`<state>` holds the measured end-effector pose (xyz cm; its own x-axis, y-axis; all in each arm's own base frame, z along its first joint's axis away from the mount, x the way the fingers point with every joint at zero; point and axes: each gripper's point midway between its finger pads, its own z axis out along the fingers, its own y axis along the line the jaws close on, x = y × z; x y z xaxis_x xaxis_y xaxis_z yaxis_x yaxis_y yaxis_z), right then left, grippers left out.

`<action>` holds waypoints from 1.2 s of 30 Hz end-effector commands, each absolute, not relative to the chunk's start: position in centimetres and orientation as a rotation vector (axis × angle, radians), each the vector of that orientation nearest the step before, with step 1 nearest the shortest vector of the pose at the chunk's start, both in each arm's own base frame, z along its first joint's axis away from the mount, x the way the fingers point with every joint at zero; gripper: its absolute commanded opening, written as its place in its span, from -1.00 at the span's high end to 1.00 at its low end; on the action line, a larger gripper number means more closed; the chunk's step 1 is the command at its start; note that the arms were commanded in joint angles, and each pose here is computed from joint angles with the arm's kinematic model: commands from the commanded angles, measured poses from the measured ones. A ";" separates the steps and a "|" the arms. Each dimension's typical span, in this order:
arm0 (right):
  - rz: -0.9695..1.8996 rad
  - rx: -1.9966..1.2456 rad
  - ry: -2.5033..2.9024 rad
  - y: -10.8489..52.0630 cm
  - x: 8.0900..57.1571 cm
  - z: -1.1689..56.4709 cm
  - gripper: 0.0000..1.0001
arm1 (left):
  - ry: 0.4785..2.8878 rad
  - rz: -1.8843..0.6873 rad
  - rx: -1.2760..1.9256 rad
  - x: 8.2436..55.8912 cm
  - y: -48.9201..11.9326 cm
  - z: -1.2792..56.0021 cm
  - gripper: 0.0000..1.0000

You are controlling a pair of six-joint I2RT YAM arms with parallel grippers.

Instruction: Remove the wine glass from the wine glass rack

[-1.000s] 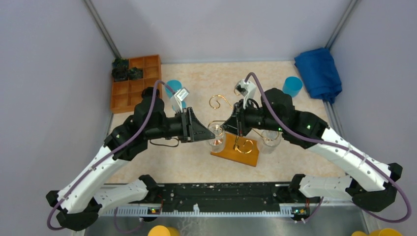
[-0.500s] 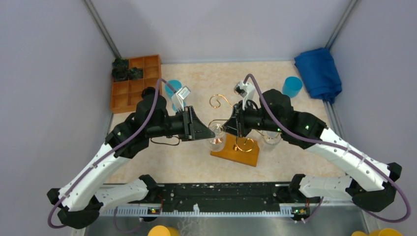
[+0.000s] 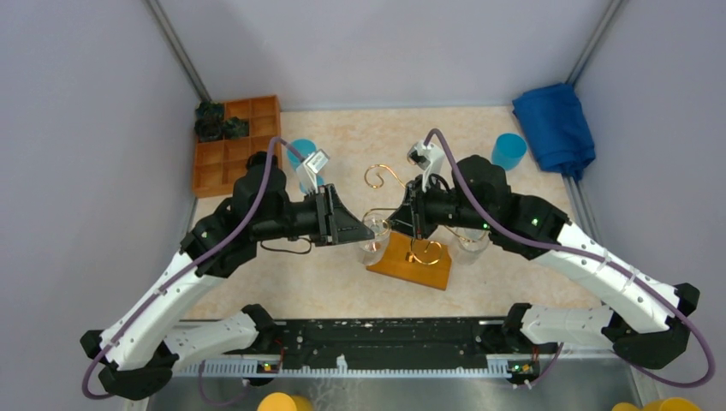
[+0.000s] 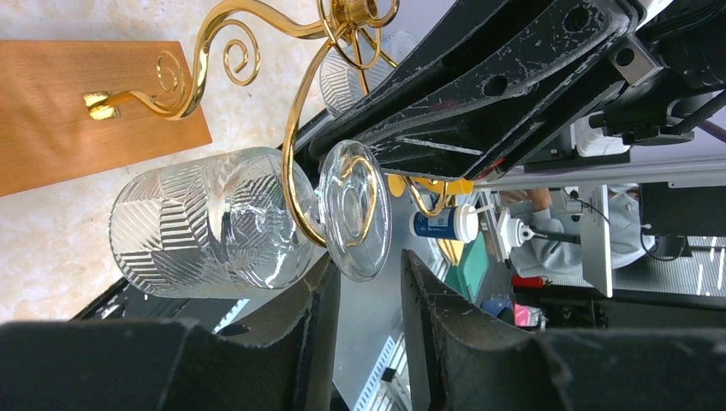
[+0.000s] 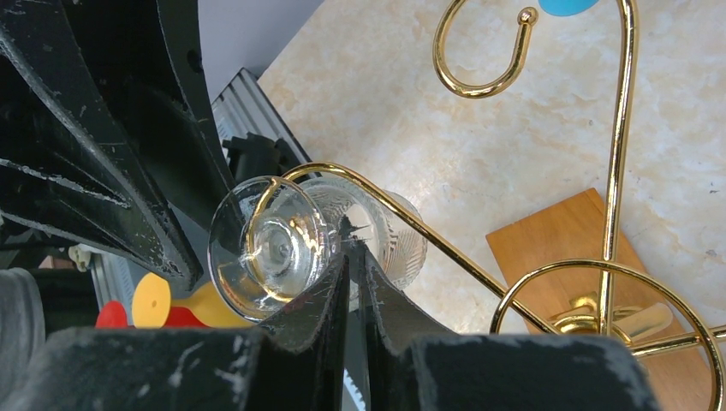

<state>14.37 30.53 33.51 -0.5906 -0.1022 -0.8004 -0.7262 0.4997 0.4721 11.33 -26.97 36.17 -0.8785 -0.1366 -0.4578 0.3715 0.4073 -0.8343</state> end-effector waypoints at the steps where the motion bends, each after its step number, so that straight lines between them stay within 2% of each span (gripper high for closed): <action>1: 1.162 -0.699 1.938 31.2 13.7 35.4 0.82 | 2.105 -1.582 0.191 11.1 -26.8 39.4 0.24; 16: 1.173 -0.710 1.938 31.2 13.5 35.1 0.82 | 2.146 -1.541 0.156 12.5 -27.2 37.3 0.41; 25: 1.184 -0.710 1.923 31.2 13.4 35.4 0.83 | 2.169 -1.496 0.113 13.6 -27.4 36.0 1.00; 36: 1.176 -0.702 1.909 30.6 13.2 36.1 0.83 | 2.163 -1.521 -0.024 14.1 -27.2 36.5 1.00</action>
<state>14.26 30.63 33.33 -0.5881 -0.1002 -0.8025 -0.7315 0.4892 0.4750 12.93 -27.13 36.27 -0.8808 -0.2053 -0.4267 0.3286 0.3839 -0.8629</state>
